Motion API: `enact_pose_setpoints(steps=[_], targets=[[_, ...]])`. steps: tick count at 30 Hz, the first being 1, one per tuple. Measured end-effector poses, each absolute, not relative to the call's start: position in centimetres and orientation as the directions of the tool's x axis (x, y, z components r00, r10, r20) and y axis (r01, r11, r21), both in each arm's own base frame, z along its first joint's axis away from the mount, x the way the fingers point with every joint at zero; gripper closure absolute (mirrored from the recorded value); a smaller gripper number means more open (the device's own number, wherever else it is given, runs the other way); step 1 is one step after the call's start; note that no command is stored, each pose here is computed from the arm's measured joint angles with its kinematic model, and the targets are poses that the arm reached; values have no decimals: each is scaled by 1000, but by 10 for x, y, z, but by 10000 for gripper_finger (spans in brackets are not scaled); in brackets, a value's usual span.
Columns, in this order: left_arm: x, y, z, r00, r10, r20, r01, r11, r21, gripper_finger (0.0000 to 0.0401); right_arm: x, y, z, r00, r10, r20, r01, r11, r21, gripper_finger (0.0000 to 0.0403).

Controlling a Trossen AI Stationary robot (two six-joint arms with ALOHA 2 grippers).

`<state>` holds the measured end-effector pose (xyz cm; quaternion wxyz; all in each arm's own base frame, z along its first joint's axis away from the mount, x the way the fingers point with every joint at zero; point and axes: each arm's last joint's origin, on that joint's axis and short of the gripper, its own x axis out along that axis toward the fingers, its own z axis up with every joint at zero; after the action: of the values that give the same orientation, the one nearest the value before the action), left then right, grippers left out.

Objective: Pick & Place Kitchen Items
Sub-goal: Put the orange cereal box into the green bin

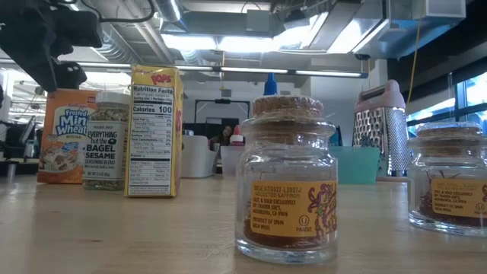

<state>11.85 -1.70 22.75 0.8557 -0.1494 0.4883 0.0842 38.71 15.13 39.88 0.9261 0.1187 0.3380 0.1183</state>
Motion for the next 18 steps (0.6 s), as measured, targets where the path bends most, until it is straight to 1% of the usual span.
enact_pose_setpoints(steps=[3, 9, 18], targets=[[121, -17, 226, 502, 0, -865, -292, 941, -169, 12, 387, 151, 399, 742, 301, -599, -140, 943, 301, 37], [129, -19, 226, 522, -3, -853, -281, 944, -175, 12, 387, 151, 399, 741, 301, -600, -140, 943, 301, 37], [135, -20, 222, 501, 7, -866, -281, 947, -154, 12, 386, 152, 399, 740, 303, -600, -142, 943, 301, 37]])
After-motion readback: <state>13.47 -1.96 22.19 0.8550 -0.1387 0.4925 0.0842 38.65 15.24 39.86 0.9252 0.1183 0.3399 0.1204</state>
